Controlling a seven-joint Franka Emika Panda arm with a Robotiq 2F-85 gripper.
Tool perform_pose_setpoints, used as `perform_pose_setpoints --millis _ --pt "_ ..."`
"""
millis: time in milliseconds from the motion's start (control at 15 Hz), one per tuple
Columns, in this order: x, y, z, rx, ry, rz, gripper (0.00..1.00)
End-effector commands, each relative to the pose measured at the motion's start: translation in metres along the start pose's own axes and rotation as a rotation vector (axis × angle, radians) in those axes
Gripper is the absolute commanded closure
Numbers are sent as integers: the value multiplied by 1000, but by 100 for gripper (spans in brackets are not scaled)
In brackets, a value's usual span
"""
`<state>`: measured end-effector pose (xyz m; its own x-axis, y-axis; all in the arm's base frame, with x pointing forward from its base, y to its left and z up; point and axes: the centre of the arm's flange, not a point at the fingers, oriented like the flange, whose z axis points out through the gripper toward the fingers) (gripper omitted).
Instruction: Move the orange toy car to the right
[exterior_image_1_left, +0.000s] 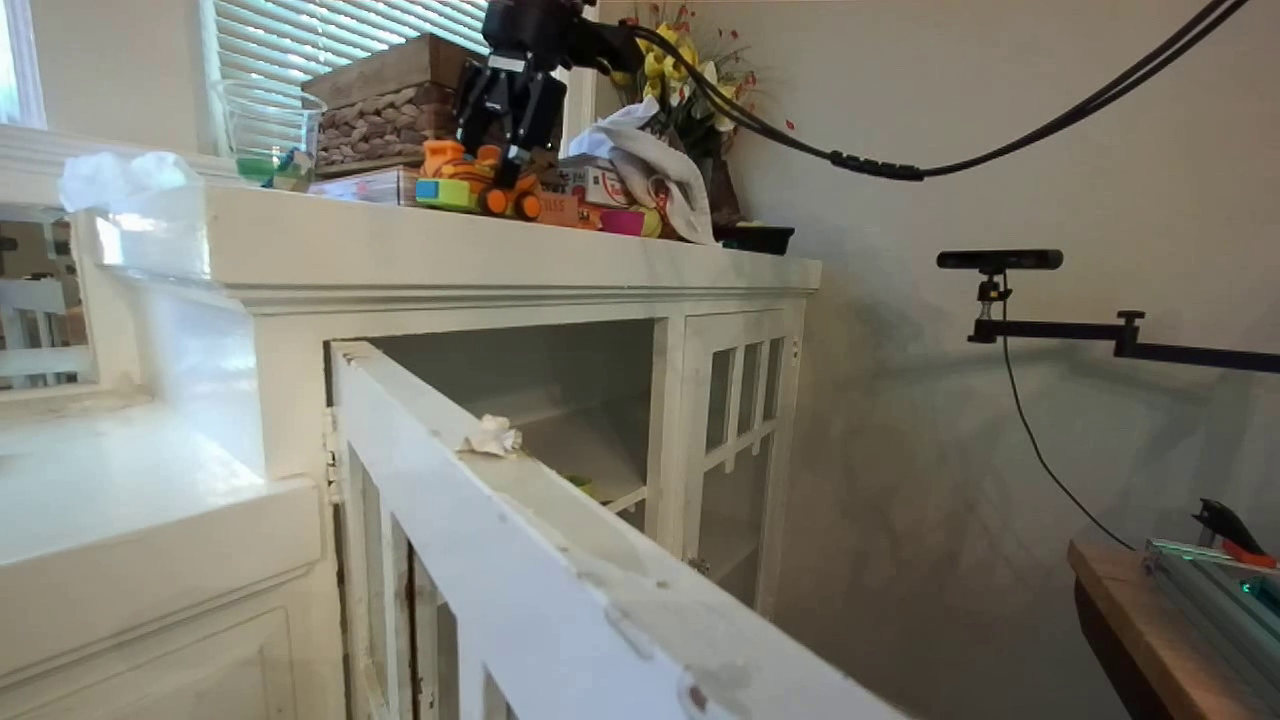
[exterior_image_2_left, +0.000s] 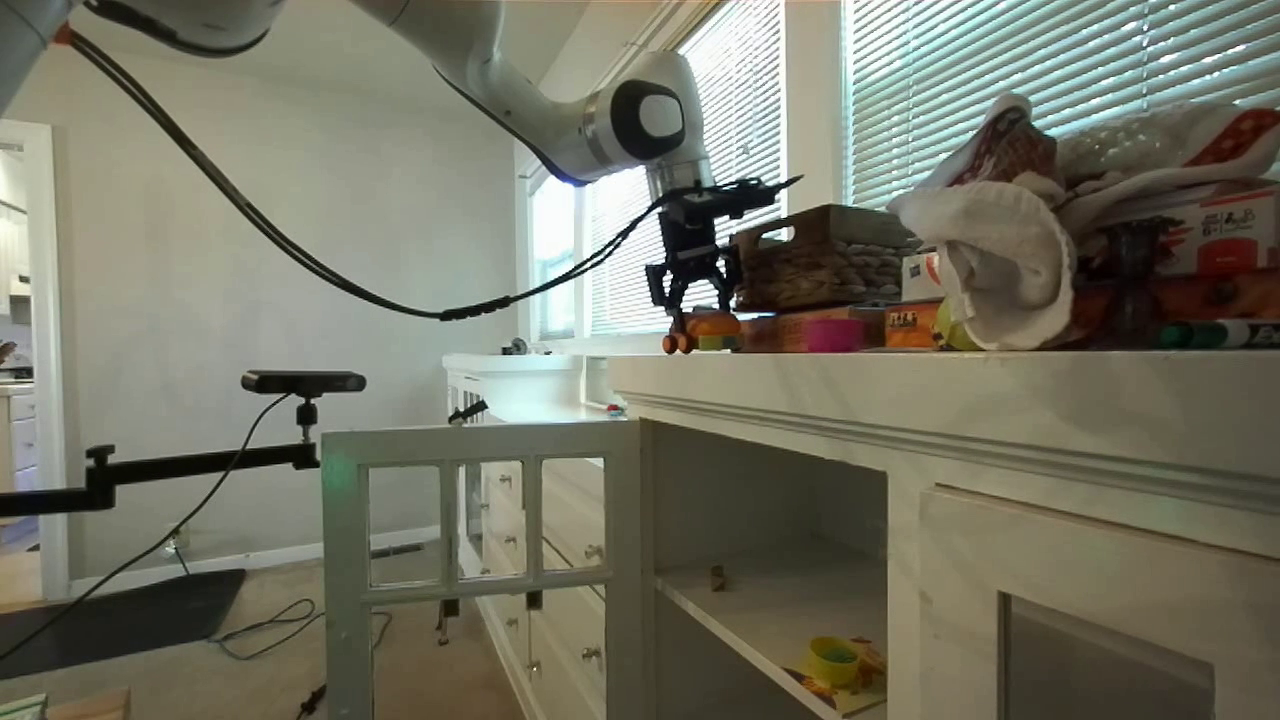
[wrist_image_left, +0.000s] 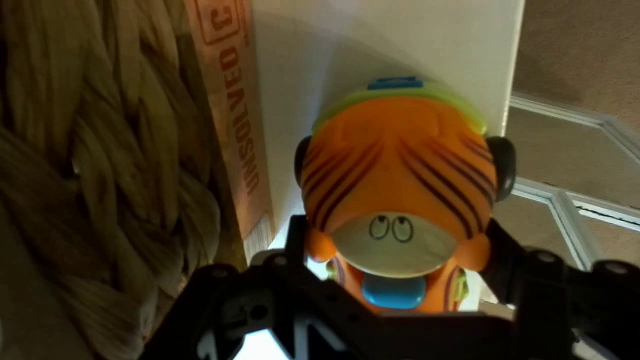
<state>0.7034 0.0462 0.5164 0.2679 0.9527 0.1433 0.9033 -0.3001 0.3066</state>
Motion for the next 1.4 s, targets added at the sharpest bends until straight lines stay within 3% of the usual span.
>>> perform_pose_setpoints --millis 0,800,1333 --pt "-8 4 -1 -3 28 -18 45" --pt "-39 0 -5 10 55 38 45" --pt "-51 -2 -7 23 55 -12 45"
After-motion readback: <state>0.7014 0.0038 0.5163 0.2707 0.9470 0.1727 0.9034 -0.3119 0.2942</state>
